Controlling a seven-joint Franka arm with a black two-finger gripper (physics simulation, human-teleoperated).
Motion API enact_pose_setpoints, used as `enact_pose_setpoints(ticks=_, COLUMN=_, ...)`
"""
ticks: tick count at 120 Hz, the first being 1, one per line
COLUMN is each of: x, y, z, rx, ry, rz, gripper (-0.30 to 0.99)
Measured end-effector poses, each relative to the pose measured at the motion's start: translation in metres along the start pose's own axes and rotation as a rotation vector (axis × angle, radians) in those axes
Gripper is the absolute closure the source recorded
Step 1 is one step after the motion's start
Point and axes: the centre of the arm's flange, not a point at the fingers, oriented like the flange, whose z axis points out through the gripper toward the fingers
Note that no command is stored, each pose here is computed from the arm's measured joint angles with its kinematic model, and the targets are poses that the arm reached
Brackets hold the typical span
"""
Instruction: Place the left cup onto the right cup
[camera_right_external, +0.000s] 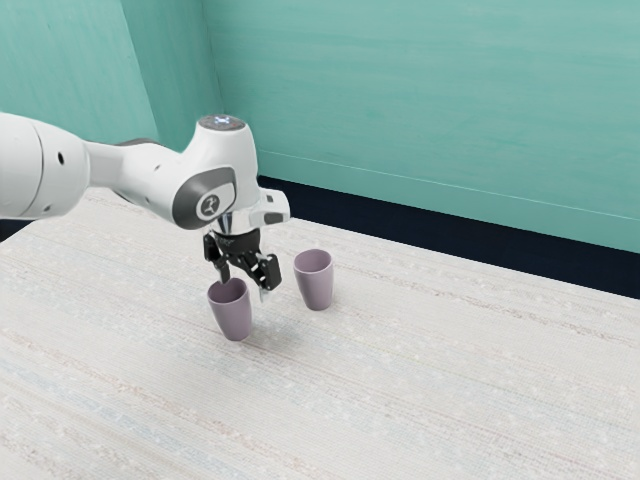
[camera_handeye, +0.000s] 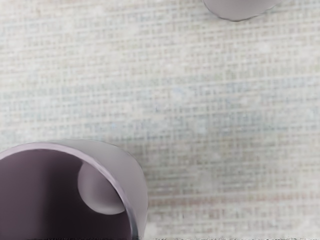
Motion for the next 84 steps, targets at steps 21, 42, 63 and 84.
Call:
enact_pose_setpoints(ticks=21, x=-0.002, y=0.001, z=0.005, rx=-0.002, ry=0.001, rz=-0.004, gripper=0.00)
enact_pose_setpoints(ticks=42, x=-0.002, y=0.001, z=0.010, rx=-0.004, ry=0.002, rz=-0.008, gripper=0.00)
enact_pose_setpoints(ticks=63, x=-0.001, y=0.001, z=0.019, rx=-0.006, ry=-0.005, rz=-0.010, gripper=0.00)
enact_pose_setpoints(ticks=84, x=0.001, y=0.002, z=0.027, rx=-0.008, ry=-0.005, rz=-0.010, gripper=0.01)
